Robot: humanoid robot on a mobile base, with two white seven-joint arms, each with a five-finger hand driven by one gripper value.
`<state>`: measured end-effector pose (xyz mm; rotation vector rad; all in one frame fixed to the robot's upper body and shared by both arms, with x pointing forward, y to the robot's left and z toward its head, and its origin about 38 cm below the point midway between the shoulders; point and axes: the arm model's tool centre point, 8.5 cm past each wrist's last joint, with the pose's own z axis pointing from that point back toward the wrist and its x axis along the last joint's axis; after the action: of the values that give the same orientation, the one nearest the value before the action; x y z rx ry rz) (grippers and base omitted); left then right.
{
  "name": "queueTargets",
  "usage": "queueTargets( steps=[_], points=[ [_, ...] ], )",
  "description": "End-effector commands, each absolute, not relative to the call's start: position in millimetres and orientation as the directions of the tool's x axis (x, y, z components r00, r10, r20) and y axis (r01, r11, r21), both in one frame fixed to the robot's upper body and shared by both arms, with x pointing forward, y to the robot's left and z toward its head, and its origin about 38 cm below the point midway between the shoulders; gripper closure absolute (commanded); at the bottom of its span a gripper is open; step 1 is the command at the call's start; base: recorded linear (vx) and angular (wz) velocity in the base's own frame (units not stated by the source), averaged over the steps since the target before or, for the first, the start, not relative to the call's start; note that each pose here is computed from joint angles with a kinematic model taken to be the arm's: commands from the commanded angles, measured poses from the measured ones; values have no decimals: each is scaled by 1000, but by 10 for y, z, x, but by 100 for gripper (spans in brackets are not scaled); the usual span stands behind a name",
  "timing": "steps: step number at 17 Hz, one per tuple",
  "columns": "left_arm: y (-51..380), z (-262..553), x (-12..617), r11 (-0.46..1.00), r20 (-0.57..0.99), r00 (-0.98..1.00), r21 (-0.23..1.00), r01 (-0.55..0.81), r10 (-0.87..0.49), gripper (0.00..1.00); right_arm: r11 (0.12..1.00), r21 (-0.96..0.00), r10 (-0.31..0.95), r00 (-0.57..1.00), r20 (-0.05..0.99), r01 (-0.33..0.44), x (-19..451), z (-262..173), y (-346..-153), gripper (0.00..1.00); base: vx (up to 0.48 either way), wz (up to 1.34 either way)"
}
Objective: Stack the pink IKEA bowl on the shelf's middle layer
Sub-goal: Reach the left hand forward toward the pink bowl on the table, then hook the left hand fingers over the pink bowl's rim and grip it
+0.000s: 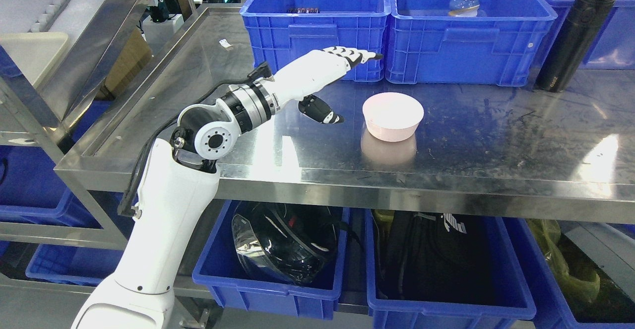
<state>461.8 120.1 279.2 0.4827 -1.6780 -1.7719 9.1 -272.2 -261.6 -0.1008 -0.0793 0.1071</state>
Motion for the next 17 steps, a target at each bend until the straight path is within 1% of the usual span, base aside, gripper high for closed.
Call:
queueTargets(
  steps=[1,2,4,6,10,14,17],
  points=[
    [360,2604,4490,-230,21,-782,951,208,-623,2,987,-123,113,990,83,-102,120,-2607,-2832,0,0,0],
    [392,2516,4542,-261,7,-764,938,229,-645,0,987,-123,113,990,84,-102,129,-2607,-2832,0,0,0],
    [375,2485,4650,-320,-46,-747,920,226,-663,3,987,-123,113,990,83,-102,120,-2607,-2832,0,0,0],
    [352,2480,4749,-351,-64,-743,906,237,-666,4,987,-123,113,990,83,-102,120,-2607,-2832,0,0,0],
    [398,2325,4892,-373,-45,-726,878,299,-687,9,987,-123,113,990,84,-102,130,-2607,-2832,0,0,0],
    [453,2189,4996,-392,-31,-713,851,348,-700,12,987,-123,113,990,84,-102,130,-2607,-2832,0,0,0],
    [428,2168,5035,-387,3,-722,843,374,-692,19,987,-123,113,990,84,-102,130,-2607,-2832,0,0,0]
  ],
)
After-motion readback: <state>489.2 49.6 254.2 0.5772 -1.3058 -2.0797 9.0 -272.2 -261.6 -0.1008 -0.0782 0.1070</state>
